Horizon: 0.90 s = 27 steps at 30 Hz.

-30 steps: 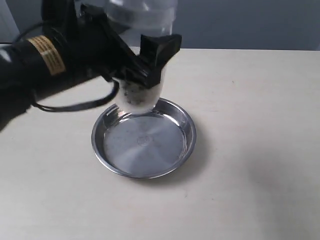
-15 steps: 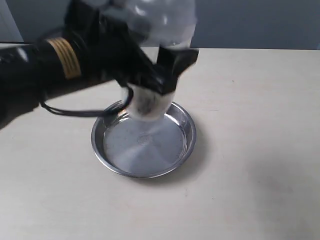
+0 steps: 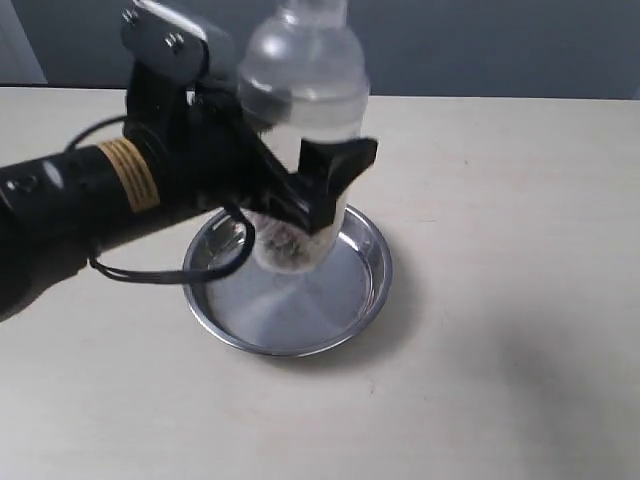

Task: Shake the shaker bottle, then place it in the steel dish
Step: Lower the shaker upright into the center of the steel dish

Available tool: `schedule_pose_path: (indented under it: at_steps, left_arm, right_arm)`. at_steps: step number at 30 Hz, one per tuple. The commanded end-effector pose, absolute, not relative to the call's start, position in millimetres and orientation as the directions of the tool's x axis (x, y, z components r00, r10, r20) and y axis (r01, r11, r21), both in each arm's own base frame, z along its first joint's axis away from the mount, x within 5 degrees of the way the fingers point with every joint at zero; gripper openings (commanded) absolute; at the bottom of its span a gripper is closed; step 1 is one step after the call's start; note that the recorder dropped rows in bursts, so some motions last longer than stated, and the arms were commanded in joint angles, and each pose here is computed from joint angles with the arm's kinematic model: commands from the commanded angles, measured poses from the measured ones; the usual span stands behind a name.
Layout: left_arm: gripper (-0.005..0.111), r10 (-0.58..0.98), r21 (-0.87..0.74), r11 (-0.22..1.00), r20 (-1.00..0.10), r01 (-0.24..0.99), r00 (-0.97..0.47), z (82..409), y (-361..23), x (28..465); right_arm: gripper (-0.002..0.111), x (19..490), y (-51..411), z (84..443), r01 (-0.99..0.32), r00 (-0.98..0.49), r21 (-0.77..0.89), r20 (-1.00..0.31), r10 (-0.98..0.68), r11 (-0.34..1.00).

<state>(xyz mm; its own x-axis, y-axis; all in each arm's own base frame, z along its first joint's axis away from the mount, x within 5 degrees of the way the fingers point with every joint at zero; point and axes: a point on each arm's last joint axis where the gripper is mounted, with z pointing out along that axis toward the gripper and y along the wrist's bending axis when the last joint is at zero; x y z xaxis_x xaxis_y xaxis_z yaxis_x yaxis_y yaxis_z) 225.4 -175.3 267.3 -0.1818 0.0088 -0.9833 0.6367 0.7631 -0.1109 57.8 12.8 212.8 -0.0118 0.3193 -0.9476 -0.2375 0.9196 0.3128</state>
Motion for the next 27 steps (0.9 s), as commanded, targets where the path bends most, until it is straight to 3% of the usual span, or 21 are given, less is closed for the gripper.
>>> schedule_pose_path:
  at_steps: [1, 5, 7, 9, 10, 12, 13, 15, 17, 18, 20, 21, 27]
  left_arm:
    - [0.0, 0.0, -0.164, 0.775, -0.966, 0.61, -0.258, 237, -175, 225]
    - [0.0, -0.071, -0.168, 0.793, -0.98, 0.585, -0.185, 236, -170, 229]
    - [0.0, -0.115, -0.181, 0.854, -0.98, 0.487, -0.162, 238, -157, 238]
    - [0.0, -0.232, -0.296, 0.872, -0.951, 0.389, -0.204, 238, -148, 243]
    - [0.0, -0.21, -0.292, 0.836, -0.952, 0.464, -0.222, 241, -156, 237]
    - [0.0, -0.024, -0.108, 0.726, -0.991, 0.679, -0.132, 246, -175, 219]
    - [0.0, -0.003, -0.09, 0.73, -0.992, 0.678, -0.128, 244, -175, 219]
    - [0.0, -0.051, -0.147, 0.88, -0.974, 0.451, -0.219, 232, -153, 238]
    - [0.0, -0.211, -0.278, 0.939, -0.931, 0.204, -0.299, 220, -134, 249]
    - [0.0, -0.16, -0.247, 0.934, -0.935, 0.256, -0.317, 218, -139, 246]
    - [0.0, 0.055, -0.084, 0.858, -0.966, 0.506, -0.254, 221, -163, 232]
    - [0.0, 0.077, -0.058, 0.827, -0.974, 0.56, -0.215, 224, -169, 229]
    - [0.0, -0.004, -0.066, 0.818, -0.994, 0.572, -0.11, 237, -171, 230]
  right_arm:
    - [-0.001, 58, 12, 213, -0.23, -0.006, 0.309, -0.949, 0.316, 0.923]
    - [-0.001, 58, 12, 213, -0.23, -0.005, 0.309, -0.949, 0.316, 0.923]
    - [-0.001, 58, 12, 213, -0.232, -0.007, 0.308, -0.949, 0.315, 0.922]
    - [-0.001, 58, 12, 213, -0.231, -0.006, 0.308, -0.949, 0.316, 0.923]
    - [-0.001, 58, 12, 213, -0.231, -0.006, 0.308, -0.949, 0.316, 0.923]
    - [-0.001, 58, 12, 213, -0.233, -0.007, 0.308, -0.949, 0.315, 0.922]
    - [-0.001, 58, 12, 213, -0.233, -0.007, 0.308, -0.949, 0.315, 0.922]
    - [-0.001, 58, 12, 213, -0.231, -0.006, 0.308, -0.949, 0.316, 0.923]
    - [-0.001, 58, 12, 213, -0.233, -0.007, 0.308, -0.949, 0.315, 0.922]
    - [-0.001, 58, 12, 213, -0.233, -0.007, 0.308, -0.949, 0.315, 0.922]
    - [-0.001, 58, 12, 213, -0.233, -0.007, 0.308, -0.949, 0.315, 0.922]
    - [-0.001, 58, 12, 213, -0.233, -0.007, 0.308, -0.949, 0.315, 0.922]
    - [-0.001, 58, 12, 213, -0.233, -0.007, 0.308, -0.949, 0.315, 0.922]
